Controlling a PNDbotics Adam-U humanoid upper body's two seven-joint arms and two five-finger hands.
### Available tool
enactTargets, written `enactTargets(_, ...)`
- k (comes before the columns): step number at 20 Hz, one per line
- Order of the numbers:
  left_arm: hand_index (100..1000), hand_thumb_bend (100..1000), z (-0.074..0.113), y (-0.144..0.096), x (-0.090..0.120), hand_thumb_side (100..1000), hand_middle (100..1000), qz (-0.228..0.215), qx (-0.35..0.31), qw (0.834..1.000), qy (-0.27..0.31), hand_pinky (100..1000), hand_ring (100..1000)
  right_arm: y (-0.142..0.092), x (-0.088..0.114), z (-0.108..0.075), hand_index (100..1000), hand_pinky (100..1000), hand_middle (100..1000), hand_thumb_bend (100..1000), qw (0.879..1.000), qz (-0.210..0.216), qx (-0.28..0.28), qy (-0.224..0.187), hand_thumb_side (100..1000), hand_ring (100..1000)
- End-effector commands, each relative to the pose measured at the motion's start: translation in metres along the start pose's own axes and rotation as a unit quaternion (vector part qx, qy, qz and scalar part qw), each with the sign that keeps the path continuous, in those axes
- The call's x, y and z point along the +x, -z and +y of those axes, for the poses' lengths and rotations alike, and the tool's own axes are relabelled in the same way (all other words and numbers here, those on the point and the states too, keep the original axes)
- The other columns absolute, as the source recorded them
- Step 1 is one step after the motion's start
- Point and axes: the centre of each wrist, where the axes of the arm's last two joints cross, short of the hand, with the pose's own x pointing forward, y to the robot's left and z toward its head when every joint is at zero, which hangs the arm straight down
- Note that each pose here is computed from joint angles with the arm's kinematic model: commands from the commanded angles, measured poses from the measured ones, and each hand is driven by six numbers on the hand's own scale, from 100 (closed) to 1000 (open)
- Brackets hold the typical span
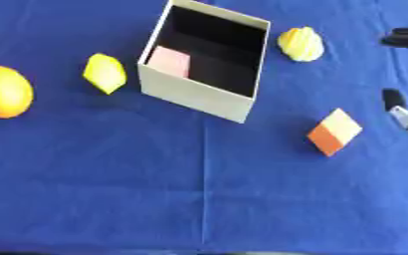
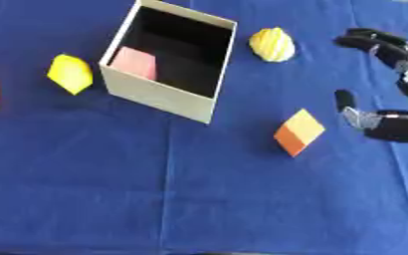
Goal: Pick up objects on the table and place them in the box.
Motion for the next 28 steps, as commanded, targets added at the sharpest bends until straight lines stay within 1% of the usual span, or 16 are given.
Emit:
enactTargets(1, 878, 100, 0.003, 0.007, 0.006, 499, 772, -0.016, -0.008, 1.0, 0.006, 869, 774, 0.005, 0.002, -0.013, 954, 958, 888, 100, 0.998, -0.02, 0.046, -0.048, 250, 989)
enactTargets(5, 878, 100, 0.003, 0.008, 0.006, 500, 772, -0.016, -0.01, 1.0, 0.005, 869, 775, 0.006, 0.004, -0.01, 957, 967, 896, 100, 0.992, -0.019, 0.095, -0.077, 341, 996)
enactTargets(7, 878, 100, 0.002, 0.008, 0.006, 501, 772, -0.015, -0.01, 1.0, 0.003, 869, 775, 0.007, 0.005, -0.007, 959, 970, 899, 100, 0.989, -0.018, 0.114, -0.089, 370, 999)
enactTargets(10, 878, 100, 0.002, 0.008, 0.006, 500, 772, -0.015, -0.011, 1.0, 0.002, 869, 775, 0.007, 0.007, -0.003, 967, 975, 903, 100, 0.985, -0.026, 0.138, -0.101, 385, 1000)
enactTargets(14, 878, 100, 0.001, 0.008, 0.006, 501, 772, -0.016, -0.012, 1.0, 0.0, 869, 775, 0.011, 0.007, -0.007, 977, 974, 912, 100, 0.978, -0.043, 0.159, -0.131, 405, 1000)
enactTargets(17, 878, 100, 0.001, 0.008, 0.006, 502, 772, -0.015, -0.013, 1.0, -0.002, 869, 775, 0.014, 0.007, -0.012, 988, 972, 921, 101, 0.971, -0.046, 0.174, -0.156, 440, 1000)
enactTargets(21, 878, 100, 0.001, 0.008, 0.006, 503, 772, -0.015, -0.013, 1.0, -0.002, 869, 775, 0.016, 0.008, -0.016, 1000, 972, 921, 174, 0.964, -0.046, 0.19, -0.182, 501, 1000)
enactTargets(23, 879, 100, 0.001, 0.008, 0.006, 505, 772, -0.014, -0.013, 1.0, -0.003, 869, 775, 0.017, 0.008, -0.016, 1000, 973, 922, 234, 0.96, -0.047, 0.201, -0.191, 525, 1000)
enactTargets(26, 879, 100, 0.0, 0.008, 0.006, 505, 772, -0.014, -0.013, 1.0, -0.004, 869, 774, 0.017, 0.009, -0.015, 1000, 974, 923, 225, 0.954, -0.049, 0.217, -0.198, 584, 1000)
enactTargets(28, 879, 100, 0.0, 0.008, 0.006, 502, 771, -0.013, -0.013, 1.0, -0.004, 869, 774, 0.017, 0.009, -0.014, 1000, 975, 925, 217, 0.952, -0.046, 0.228, -0.199, 642, 1000)
